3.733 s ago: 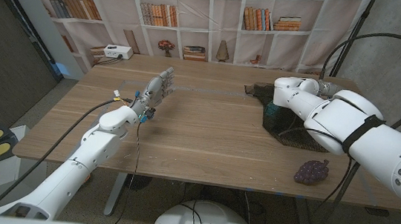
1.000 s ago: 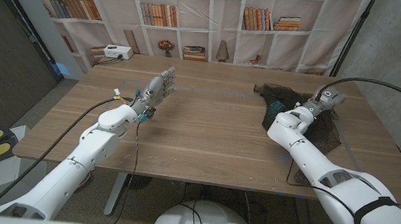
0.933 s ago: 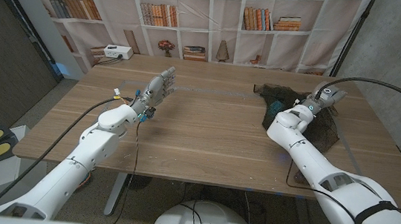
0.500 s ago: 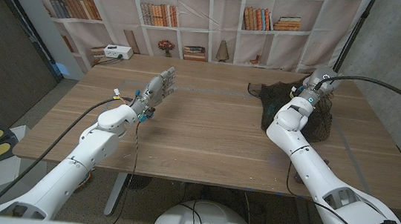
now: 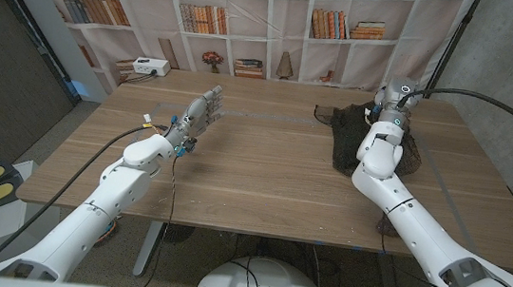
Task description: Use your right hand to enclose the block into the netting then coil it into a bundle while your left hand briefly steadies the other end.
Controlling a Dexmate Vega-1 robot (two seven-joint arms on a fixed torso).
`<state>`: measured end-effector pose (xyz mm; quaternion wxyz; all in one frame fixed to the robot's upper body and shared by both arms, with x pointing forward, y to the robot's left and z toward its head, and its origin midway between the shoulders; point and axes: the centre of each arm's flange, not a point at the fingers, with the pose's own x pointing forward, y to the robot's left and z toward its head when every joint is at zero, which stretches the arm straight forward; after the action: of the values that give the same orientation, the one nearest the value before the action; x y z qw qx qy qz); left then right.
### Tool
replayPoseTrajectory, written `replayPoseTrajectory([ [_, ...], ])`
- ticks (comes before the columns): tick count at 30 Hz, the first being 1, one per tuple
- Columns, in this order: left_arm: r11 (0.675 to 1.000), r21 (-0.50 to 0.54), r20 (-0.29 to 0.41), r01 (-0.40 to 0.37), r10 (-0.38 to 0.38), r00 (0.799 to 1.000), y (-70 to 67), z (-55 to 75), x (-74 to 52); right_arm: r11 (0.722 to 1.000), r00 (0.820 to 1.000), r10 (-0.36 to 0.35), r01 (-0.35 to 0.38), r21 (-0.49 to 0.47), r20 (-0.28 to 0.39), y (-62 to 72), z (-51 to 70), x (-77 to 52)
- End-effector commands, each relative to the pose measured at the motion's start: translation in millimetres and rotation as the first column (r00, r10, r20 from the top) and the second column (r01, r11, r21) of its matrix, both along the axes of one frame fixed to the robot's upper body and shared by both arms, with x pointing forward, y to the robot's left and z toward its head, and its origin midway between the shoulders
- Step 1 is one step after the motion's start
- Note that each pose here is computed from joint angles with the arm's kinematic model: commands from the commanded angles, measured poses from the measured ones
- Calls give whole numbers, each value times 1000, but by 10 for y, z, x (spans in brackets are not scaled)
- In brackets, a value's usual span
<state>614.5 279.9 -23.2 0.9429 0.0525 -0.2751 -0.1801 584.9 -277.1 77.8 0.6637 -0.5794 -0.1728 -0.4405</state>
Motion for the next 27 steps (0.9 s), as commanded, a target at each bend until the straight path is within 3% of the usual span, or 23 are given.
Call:
replayPoseTrajectory([
  [1,1000,-1,-1,3,-3,1000,-3,4,20,954,952,126,-193,-229,-278,362,10,-18],
  [6,1000,-4,0,3,-3,1000,-8,-4,15,938,912,122,-235,-255,-393,449,22,19],
  [14,1000,-9,-1,-3,3,1000,1,-27,-11,925,826,78,-268,-268,-558,538,-41,151],
  [23,1000,-10,-1,0,0,1000,-9,-40,-21,904,760,67,-320,-283,-647,701,-135,249],
  [26,1000,-11,-1,-3,3,1000,-9,-45,-27,898,734,67,-339,-280,-675,740,-168,281],
  [27,1000,-11,-2,-2,2,1000,-9,-49,-32,896,718,69,-351,-274,-693,769,-193,297],
])
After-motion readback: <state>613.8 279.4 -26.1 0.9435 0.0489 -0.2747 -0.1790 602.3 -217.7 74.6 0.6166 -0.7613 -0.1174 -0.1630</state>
